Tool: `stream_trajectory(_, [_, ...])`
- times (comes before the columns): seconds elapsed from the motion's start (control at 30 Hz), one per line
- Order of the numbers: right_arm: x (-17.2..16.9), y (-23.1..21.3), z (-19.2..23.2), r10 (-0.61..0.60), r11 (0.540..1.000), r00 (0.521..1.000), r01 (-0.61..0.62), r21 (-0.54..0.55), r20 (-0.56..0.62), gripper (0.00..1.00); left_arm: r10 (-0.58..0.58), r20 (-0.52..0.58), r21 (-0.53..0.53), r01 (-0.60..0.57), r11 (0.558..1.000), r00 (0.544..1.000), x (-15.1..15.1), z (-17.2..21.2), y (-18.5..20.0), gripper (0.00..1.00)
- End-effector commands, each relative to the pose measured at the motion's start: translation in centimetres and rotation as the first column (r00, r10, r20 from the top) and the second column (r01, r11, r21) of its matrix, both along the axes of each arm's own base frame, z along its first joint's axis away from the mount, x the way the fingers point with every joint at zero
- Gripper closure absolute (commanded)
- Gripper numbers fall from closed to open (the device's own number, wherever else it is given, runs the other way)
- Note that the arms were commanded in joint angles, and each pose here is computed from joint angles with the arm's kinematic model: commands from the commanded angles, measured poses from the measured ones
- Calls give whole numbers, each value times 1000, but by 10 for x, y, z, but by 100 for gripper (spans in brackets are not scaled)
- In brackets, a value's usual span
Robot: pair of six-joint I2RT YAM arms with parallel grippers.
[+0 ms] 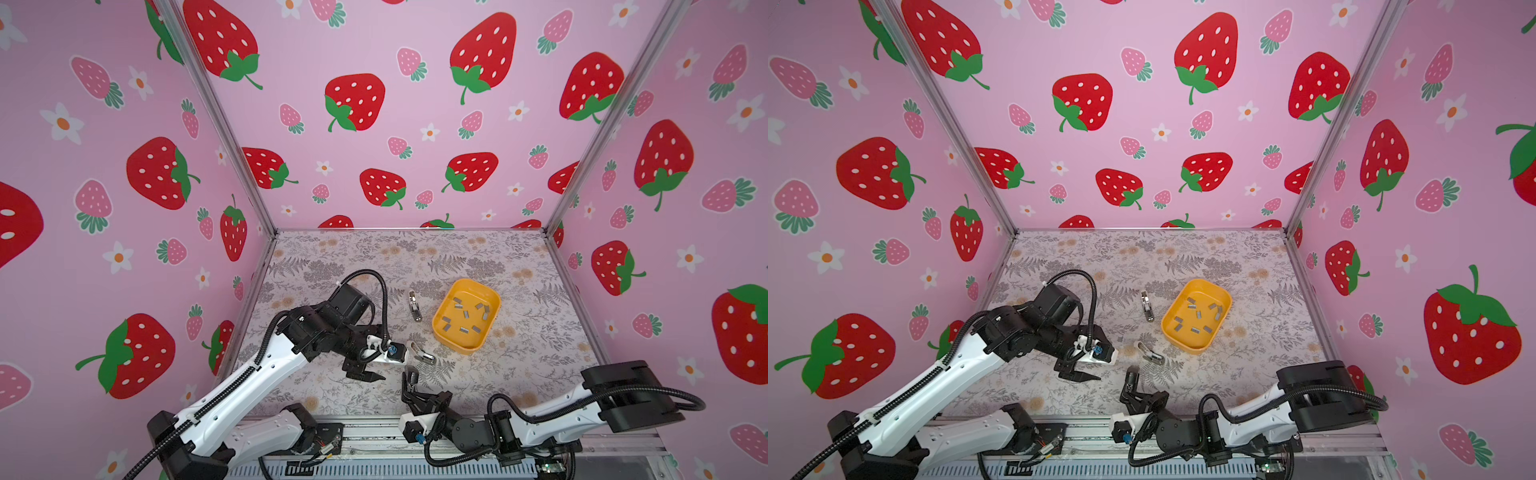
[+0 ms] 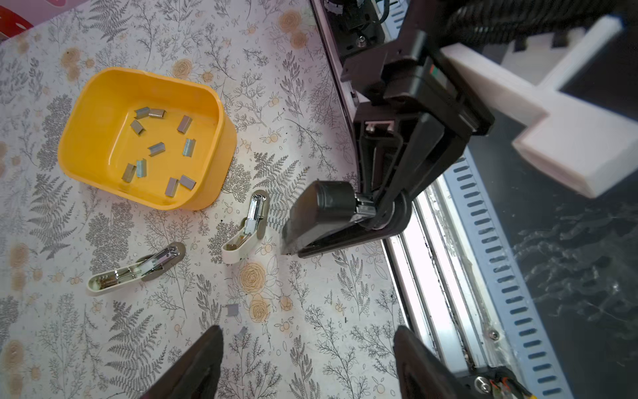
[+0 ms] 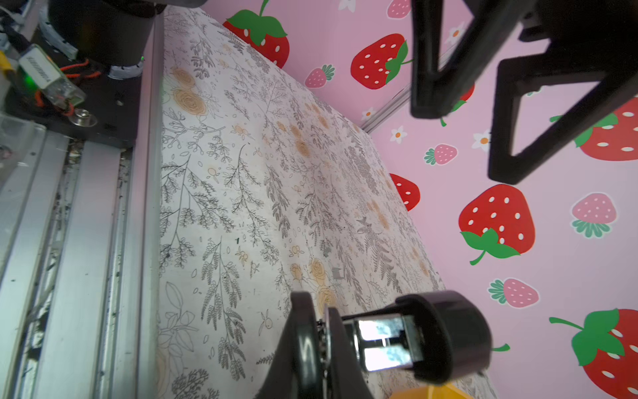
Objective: Load the staples into the stapler
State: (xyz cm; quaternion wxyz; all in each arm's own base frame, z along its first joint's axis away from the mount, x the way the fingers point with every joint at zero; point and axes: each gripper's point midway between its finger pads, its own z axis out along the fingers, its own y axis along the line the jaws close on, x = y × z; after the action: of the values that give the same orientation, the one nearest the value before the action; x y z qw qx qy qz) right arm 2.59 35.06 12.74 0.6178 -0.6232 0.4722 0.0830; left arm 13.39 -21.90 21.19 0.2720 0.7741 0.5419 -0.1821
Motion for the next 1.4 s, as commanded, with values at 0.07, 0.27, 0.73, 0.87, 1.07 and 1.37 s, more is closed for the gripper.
stream_trajectory(0.07, [-14,27,3,41,997,999,-42,58,17,100,0,90,-29,3,1000,996,18,-4,7,24])
stream_trajectory(0.27, [-11,39,-26,52,999,997,-52,-4,54,100,61,92,-27,-59,998,994,34,1,20,21])
stream_trajectory(0.73, [3,-5,-97,-101,988,994,94,-123,-53,100,19,44,-27,-18,999,999,37,-4,8,21])
stream_trajectory(0.87, [6,-14,-114,-150,979,987,138,-153,-65,100,6,57,-18,-5,1000,998,35,-5,8,21])
stream_trajectory(1.07, [-10,-13,-126,-154,974,988,146,-172,-32,95,-10,64,-5,10,1000,998,33,-7,7,21])
stream_trajectory(1.37, [-10,-17,-134,-165,967,986,156,-202,-27,55,-28,60,19,27,999,998,31,-10,5,21])
